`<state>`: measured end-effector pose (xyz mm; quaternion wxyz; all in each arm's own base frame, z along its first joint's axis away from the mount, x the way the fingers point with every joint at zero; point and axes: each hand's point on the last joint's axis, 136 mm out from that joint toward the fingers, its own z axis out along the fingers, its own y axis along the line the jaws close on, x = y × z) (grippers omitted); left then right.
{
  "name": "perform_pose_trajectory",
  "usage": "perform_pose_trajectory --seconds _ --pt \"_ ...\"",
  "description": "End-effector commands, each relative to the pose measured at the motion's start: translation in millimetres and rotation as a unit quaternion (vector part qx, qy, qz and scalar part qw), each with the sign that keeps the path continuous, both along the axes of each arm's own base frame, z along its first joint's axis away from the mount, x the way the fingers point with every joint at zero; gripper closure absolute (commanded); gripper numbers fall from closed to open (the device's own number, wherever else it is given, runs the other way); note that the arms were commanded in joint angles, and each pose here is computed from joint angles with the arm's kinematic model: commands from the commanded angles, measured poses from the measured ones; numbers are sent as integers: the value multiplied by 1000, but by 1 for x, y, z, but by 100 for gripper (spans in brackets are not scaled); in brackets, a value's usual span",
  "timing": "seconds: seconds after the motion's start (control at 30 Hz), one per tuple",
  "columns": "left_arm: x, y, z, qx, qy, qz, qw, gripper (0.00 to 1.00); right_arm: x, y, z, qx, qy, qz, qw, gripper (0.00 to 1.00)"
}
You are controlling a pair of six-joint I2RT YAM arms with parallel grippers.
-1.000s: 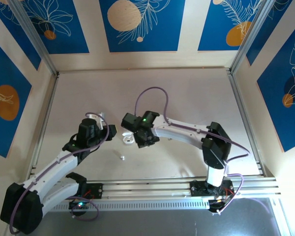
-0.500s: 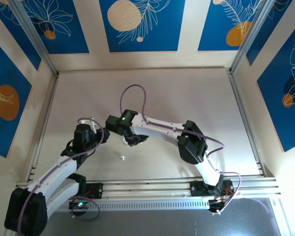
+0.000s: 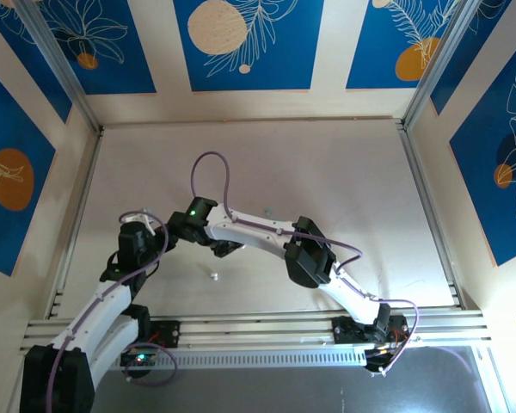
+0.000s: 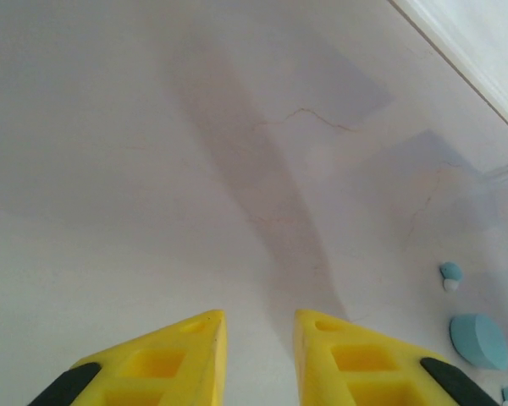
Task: Insert the wireless bluetooth earbuds into the charging case
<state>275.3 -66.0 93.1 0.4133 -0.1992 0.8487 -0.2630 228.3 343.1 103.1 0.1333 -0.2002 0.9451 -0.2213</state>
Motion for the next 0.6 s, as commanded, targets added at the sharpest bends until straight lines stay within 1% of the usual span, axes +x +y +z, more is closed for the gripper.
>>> perform_pose_trajectory --seconds 0.0,0.23,0.57 --pt "1 3 -6 -28 8 9 1000 73 2 -2 4 -21 -15 4 1000 84" --pt "3 9 -21 -62 31 21 997 73 10 15 -4 -12 -21 25 999 84" --pt "4 12 -22 -63 31 26 997 73 19 31 -19 3 -22 43 999 84"
